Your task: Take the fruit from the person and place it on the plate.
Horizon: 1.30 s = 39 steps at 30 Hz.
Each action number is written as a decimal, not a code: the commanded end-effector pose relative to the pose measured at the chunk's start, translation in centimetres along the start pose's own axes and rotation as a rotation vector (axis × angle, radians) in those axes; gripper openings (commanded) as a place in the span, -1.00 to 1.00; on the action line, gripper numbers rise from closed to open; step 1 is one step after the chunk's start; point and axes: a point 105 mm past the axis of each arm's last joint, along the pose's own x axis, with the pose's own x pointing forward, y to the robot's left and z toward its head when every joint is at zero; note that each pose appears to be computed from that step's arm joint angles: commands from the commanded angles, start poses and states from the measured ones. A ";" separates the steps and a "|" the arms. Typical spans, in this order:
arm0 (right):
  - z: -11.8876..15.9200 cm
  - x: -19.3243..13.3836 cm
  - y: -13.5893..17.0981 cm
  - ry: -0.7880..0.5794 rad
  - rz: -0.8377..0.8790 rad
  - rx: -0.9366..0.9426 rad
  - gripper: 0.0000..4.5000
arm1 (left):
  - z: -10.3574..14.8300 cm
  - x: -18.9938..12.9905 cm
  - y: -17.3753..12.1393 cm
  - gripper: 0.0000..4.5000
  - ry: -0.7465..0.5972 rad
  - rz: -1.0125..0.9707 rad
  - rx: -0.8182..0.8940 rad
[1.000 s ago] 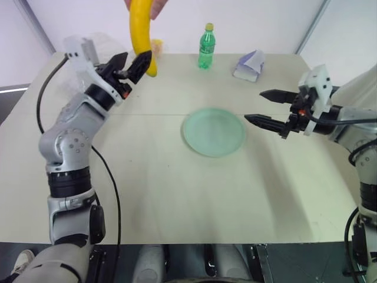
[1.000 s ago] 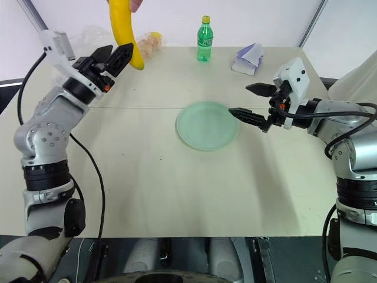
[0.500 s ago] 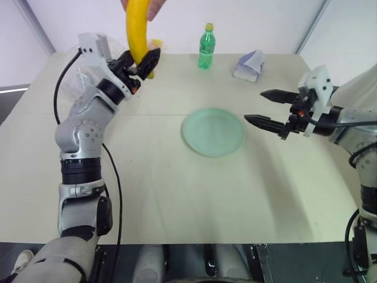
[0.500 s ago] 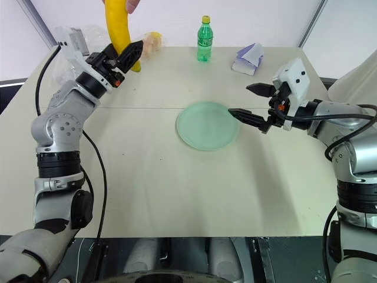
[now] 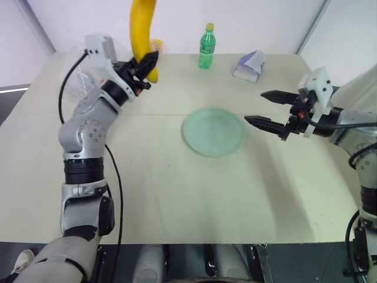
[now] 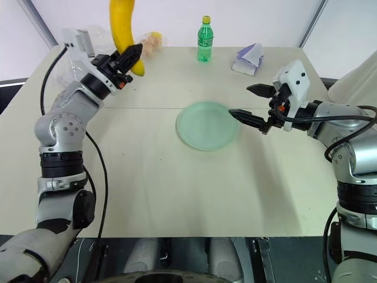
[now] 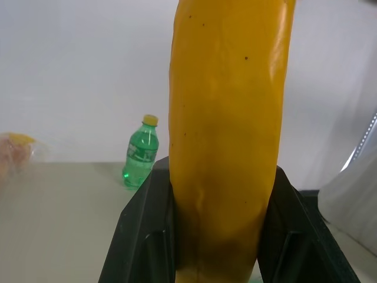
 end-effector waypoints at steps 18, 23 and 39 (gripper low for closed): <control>-0.1 -4.0 1.6 0.043 -0.132 -0.015 1.00 | -19.5 2.4 -9.2 -0.49 0.603 0.117 -0.722; -0.2 -4.3 1.8 0.046 -0.152 -0.003 1.00 | -19.9 1.9 -9.7 -0.49 0.642 0.121 -0.733; 0.0 -3.4 1.4 0.031 -0.130 -0.011 1.00 | -14.9 2.6 -9.9 0.98 0.559 -0.051 -0.498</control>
